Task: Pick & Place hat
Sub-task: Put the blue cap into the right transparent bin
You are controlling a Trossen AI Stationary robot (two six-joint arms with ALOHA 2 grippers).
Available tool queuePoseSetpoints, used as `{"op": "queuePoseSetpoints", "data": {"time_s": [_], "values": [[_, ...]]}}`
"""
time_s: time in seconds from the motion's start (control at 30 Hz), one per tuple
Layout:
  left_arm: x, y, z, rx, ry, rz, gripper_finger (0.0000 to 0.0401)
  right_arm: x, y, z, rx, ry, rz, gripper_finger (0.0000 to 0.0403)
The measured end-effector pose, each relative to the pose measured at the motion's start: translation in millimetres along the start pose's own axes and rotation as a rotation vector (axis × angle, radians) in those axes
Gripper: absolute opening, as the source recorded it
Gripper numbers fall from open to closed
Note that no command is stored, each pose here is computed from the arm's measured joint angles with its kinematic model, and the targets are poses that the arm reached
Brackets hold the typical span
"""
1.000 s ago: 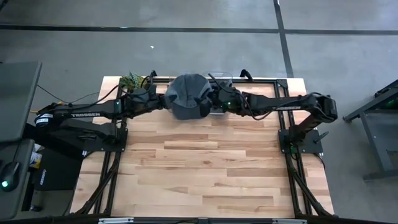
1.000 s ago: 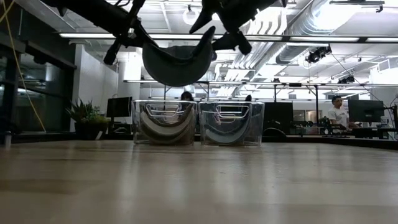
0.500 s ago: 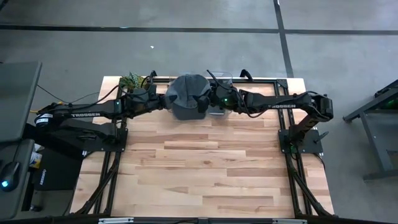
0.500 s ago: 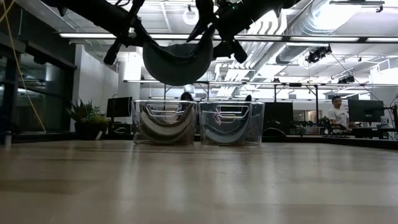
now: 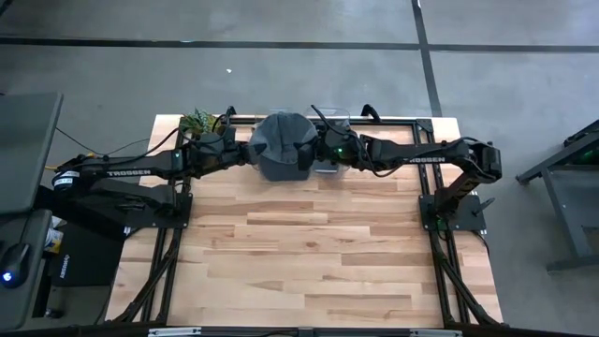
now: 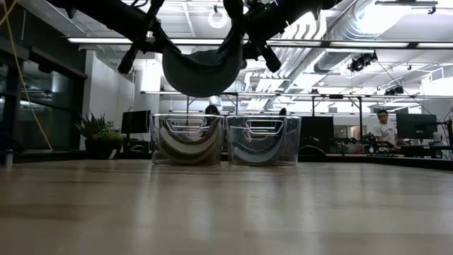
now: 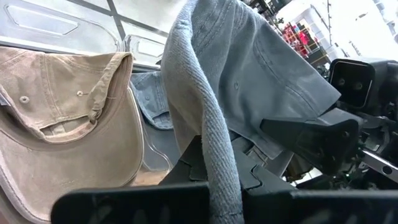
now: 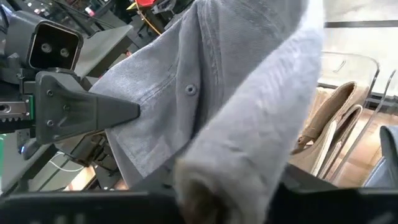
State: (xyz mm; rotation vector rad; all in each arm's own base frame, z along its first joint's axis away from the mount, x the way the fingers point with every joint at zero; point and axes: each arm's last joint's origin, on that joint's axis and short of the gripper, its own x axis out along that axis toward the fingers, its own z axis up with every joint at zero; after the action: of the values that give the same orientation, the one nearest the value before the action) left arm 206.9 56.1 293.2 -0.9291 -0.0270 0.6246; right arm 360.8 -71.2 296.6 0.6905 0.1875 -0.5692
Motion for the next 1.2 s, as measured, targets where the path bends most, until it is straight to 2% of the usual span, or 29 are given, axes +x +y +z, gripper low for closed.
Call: {"op": "queuePoseSetpoints", "data": {"time_s": [0.2, 0.4, 0.53, 0.67, 1.0, 1.2], "values": [[0.0, 0.0, -0.1, 0.000, 0.002, -0.001, 0.0000, 0.2, -0.9, -0.2, -0.007, 0.020, 0.011, 0.0017], [0.0, 0.0, 0.0, 0.004, 0.001, -0.001, 0.0005, -0.1, -0.8, -0.4, -0.009, 0.025, 0.012, 0.0008], [0.0, -0.1, 0.2, 0.027, -0.005, 0.001, 0.0027, 0.0, -0.9, -0.8, -0.013, 0.032, 0.015, 0.0006], [-0.1, 0.0, 0.4, 0.051, -0.011, 0.005, 0.0074, -0.1, -1.1, -1.0, -0.020, 0.035, 0.013, 0.0005], [-1.9, -0.5, 1.5, 0.046, -0.014, -0.002, 0.0239, -0.1, -1.2, -0.9, -0.023, 0.031, 0.011, 0.0005], [-10.3, -1.5, 8.2, 0.046, -0.093, 0.016, 0.0285, -0.1, -1.2, -0.8, -0.023, 0.030, 0.008, 0.0005]]}}
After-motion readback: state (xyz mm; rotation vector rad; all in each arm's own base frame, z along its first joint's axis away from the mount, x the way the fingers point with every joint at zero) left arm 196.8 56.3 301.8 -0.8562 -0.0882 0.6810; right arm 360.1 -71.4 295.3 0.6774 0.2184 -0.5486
